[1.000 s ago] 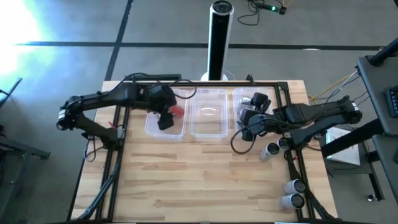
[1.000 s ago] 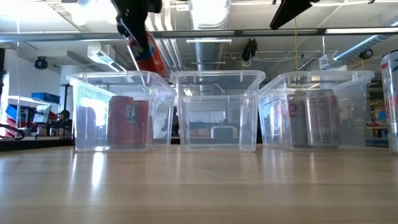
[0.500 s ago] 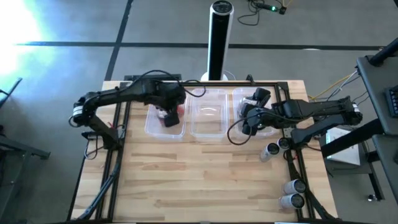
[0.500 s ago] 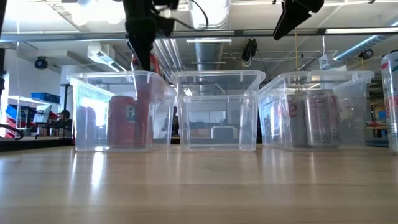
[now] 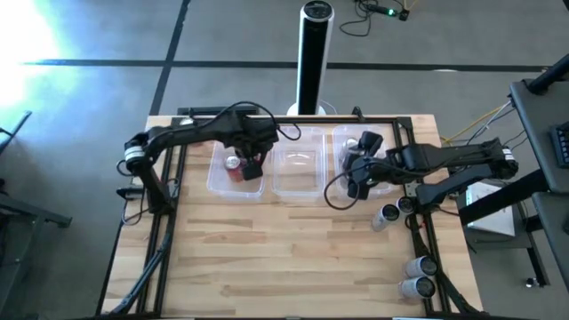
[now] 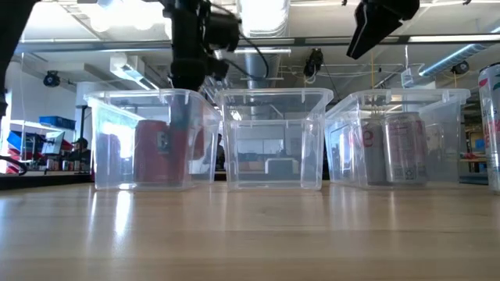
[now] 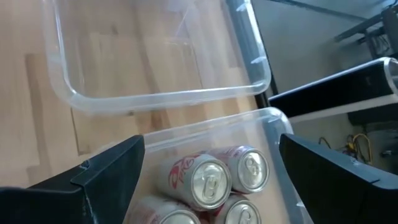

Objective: Sort soda cans
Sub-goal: Put the right red soda can into the left transparent bin

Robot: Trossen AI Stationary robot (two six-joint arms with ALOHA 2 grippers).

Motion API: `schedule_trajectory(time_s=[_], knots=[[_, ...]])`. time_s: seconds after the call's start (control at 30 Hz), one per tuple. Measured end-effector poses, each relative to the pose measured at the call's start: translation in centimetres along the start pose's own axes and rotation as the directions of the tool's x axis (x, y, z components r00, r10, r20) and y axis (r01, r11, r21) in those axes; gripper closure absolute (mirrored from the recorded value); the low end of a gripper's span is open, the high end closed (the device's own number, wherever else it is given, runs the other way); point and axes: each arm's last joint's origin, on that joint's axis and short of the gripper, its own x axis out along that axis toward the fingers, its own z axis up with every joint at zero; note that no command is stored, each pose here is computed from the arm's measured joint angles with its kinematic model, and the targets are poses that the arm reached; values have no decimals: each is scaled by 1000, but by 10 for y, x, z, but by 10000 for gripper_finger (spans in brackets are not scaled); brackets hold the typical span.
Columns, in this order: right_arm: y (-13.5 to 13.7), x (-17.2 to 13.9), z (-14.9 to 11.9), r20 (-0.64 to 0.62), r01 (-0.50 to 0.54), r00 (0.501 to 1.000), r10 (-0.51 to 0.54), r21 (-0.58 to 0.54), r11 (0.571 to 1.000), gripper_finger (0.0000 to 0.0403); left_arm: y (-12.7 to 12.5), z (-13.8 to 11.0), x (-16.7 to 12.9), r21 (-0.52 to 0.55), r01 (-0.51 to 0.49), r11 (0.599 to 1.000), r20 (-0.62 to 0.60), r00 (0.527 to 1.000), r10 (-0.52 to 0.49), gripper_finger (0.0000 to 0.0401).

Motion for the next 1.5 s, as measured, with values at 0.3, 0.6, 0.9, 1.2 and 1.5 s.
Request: schedule_trajectory(time_s=[0.3,0.6,0.9,1.2,1.5], knots=[[5,8,-7,-36,-6,999,6,-9,1000,35,23,5,24,-79,42,996,-58,997,-47,111],[5,8,-8,-42,-6,999,5,-19,1000,35,28,6,28,-71,69,995,-58,996,-73,74],[5,8,-8,-43,-6,999,5,-22,1000,35,29,7,27,-73,67,995,-50,996,-71,57],[4,8,-8,-44,-6,999,5,-21,1000,35,55,14,-1,-188,45,981,73,997,-32,62],[4,7,-12,-79,-1,997,2,12,1000,35,96,-2,6,-382,87,920,-15,995,-101,79]])
